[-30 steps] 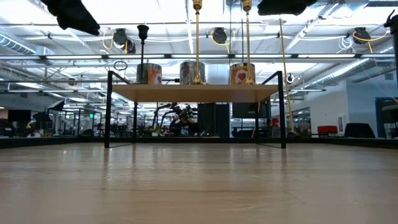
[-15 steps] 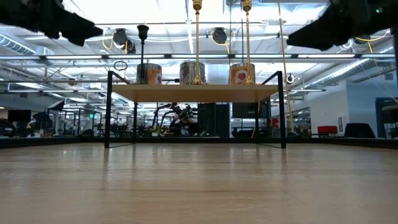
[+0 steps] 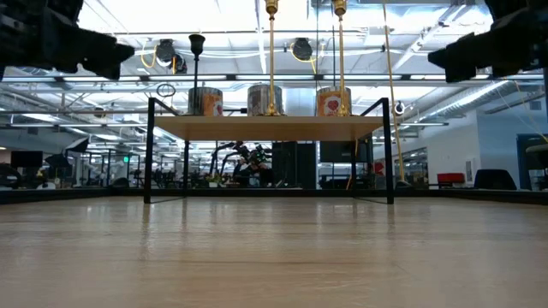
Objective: Pick & Place candle stick holders
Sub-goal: Return to Home Position
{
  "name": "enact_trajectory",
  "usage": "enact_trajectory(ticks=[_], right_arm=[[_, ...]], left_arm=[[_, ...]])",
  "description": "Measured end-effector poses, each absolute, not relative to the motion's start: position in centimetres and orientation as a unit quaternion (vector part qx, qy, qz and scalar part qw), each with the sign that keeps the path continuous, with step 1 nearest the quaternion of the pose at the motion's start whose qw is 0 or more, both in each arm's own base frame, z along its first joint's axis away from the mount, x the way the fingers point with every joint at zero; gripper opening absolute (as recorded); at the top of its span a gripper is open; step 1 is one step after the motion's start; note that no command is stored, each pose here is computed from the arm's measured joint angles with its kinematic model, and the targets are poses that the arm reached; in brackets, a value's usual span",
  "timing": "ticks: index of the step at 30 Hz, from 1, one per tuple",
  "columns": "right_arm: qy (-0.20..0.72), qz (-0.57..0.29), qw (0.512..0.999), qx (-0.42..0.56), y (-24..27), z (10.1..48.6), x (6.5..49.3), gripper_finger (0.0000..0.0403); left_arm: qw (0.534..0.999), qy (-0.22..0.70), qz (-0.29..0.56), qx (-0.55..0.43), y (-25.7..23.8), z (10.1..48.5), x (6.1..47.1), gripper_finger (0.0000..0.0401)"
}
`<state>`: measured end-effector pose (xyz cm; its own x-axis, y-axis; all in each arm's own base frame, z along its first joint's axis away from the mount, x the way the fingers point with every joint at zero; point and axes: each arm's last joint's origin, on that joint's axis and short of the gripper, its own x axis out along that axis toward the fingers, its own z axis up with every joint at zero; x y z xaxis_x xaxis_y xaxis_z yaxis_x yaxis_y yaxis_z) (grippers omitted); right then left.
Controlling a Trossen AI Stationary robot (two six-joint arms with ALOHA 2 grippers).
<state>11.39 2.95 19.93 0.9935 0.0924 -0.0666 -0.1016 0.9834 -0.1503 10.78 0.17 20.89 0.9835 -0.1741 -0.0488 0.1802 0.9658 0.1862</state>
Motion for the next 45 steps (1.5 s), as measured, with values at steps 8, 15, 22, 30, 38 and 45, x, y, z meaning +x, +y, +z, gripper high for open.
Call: enact_trajectory(ticks=[8,15,22,30,38,45], right_arm=[[0.051,0.038,0.996,-0.056,2.5,17.9,11.0,0.0153],[0.049,0.027,0.997,-0.056,2.2,17.1,10.8,0.0153],[0.021,0.070,0.996,-0.047,2.1,16.7,10.7,0.0153],[0.017,0.050,0.998,-0.021,1.5,16.7,10.8,0.0153],[0.015,0.032,0.999,-0.037,1.1,16.7,10.9,0.0153],[0.016,0.031,0.999,-0.035,1.1,16.6,10.9,0.0153]], left_arm=[[0.992,0.013,-0.091,0.086,0.2,18.4,11.1,0.0172],[0.991,0.013,-0.091,0.100,0.2,18.2,11.1,0.0172],[0.991,0.020,-0.092,0.100,0.2,18.1,11.1,0.0172],[0.990,0.022,-0.092,0.102,0.2,18.0,11.1,0.0172],[0.991,0.026,-0.093,0.092,0.2,17.2,11.2,0.0173],[0.990,0.024,-0.109,0.082,0.1,16.3,11.2,0.0173]])
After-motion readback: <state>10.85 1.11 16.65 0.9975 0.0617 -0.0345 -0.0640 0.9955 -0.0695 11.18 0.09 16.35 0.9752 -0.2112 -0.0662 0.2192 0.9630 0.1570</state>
